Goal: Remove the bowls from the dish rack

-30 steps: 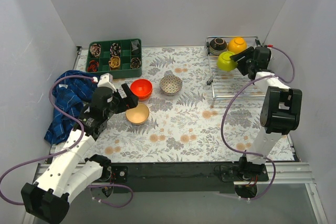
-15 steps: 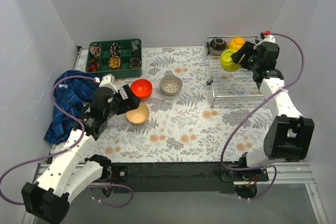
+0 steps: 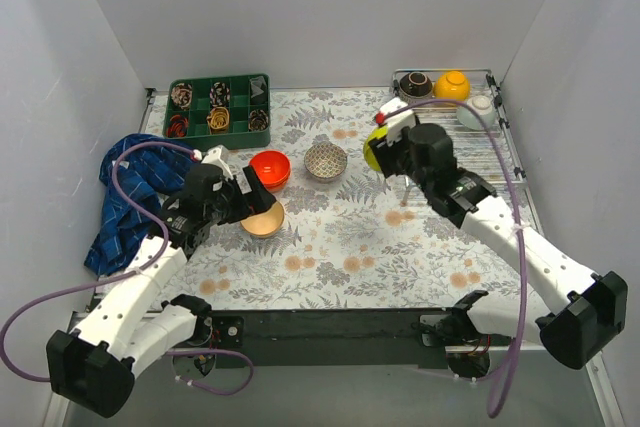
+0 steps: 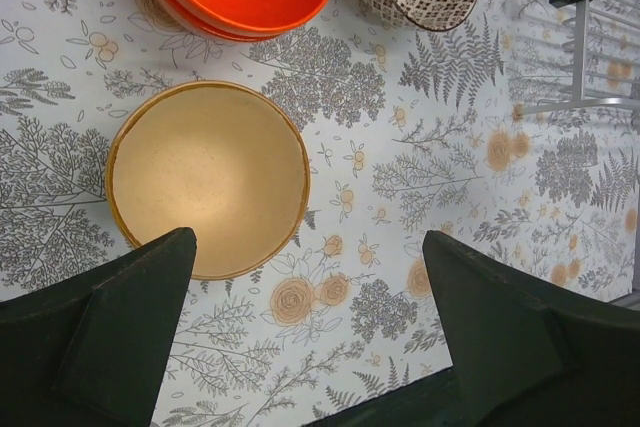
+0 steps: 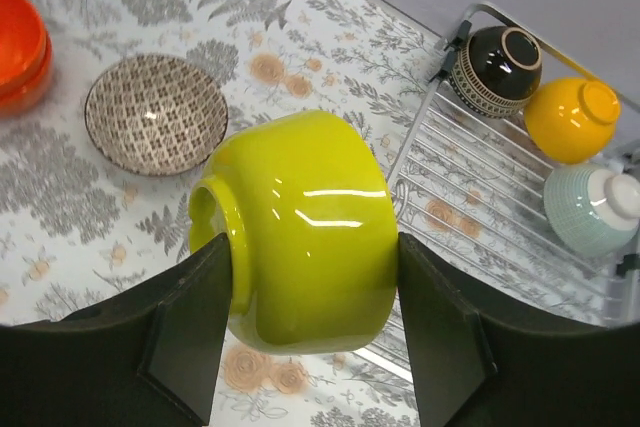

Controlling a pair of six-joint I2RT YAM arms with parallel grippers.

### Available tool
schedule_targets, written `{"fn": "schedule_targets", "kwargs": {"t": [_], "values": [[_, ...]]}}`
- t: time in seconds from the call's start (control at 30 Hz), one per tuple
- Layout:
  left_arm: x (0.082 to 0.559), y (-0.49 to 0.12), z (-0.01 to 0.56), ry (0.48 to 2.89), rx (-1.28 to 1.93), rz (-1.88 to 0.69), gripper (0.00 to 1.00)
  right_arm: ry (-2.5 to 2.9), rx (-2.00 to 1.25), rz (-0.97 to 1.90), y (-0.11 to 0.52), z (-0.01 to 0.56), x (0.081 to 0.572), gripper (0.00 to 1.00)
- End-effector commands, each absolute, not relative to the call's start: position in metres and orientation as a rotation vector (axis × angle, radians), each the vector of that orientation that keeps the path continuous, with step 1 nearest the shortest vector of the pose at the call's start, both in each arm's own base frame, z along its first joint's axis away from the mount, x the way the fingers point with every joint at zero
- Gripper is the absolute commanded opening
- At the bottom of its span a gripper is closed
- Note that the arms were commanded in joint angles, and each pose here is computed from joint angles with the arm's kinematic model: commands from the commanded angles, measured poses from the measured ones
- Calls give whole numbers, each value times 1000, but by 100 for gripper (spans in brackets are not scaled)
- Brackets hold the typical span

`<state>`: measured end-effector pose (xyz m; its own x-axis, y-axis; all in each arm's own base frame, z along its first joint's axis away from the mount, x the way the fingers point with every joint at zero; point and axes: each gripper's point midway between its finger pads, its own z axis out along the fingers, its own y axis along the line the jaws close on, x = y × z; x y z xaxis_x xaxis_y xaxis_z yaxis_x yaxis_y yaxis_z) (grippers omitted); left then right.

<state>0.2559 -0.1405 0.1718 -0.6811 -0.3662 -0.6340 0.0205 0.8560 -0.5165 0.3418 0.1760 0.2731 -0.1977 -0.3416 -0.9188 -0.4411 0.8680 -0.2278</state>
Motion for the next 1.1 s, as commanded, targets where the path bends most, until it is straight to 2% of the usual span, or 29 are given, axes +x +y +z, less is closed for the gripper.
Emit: {"fn": "schedule_targets", "kwargs": {"t": [0.0, 0.13, 0.4, 0.63, 0.7, 0.77, 0.8, 0.87, 1.07], "values": [[256, -146, 178, 2277, -248, -666, 98, 1722, -833, -152, 195, 261, 315, 1], [257, -153, 178, 2323, -261, -689, 98, 1638, -987, -270, 226, 235, 292, 1], [272, -163, 196, 2347, -269, -716, 98, 1357, -1138, -489, 283, 232, 253, 1], [289, -168, 204, 2376, -311, -698, 98, 1138, -1155, -657, 309, 232, 234, 1], [291, -171, 205, 2388, -318, -707, 98, 1089, -1070, -639, 313, 245, 230, 1], [295, -173, 209, 2373, -325, -719, 98, 985, -1087, -753, 315, 252, 227, 1], [296, -174, 212, 2366, -328, -727, 98, 964, -952, -739, 307, 273, 225, 1], [299, -176, 217, 2355, -340, -742, 98, 885, -987, -878, 311, 268, 224, 1], [301, -188, 224, 2382, -348, -810, 98, 865, -1000, -835, 336, 262, 215, 1]]}}
